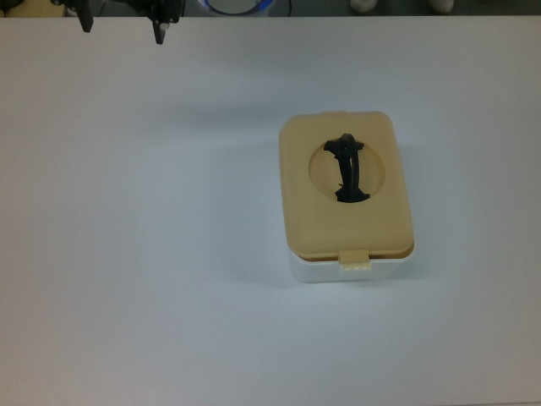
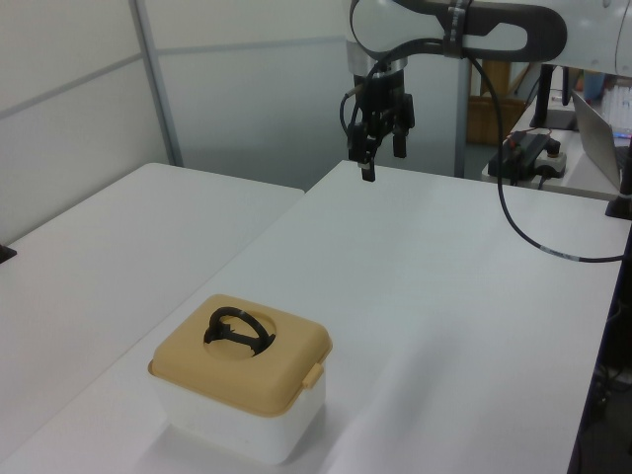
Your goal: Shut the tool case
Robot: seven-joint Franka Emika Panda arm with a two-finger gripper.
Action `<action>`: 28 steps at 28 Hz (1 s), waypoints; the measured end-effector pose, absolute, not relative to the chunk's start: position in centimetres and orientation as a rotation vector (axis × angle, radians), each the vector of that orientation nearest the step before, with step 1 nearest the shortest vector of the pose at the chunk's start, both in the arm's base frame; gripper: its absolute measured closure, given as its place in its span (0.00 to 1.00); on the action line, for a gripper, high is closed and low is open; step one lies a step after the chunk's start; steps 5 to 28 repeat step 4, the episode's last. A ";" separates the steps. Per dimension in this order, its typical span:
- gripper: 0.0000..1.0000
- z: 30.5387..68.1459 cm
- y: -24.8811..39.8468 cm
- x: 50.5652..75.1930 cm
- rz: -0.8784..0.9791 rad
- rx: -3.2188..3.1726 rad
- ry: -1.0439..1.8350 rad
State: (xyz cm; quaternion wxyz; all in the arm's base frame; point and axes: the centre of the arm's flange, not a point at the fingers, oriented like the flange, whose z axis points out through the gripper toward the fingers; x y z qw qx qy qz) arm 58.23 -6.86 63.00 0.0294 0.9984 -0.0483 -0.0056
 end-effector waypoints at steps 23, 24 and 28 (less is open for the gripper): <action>0.00 62.9 -6.9 58.3 -0.020 3.079 -0.149; 0.00 62.9 -6.9 58.3 -0.020 3.079 -0.149; 0.00 62.9 -6.9 58.3 -0.020 3.079 -0.149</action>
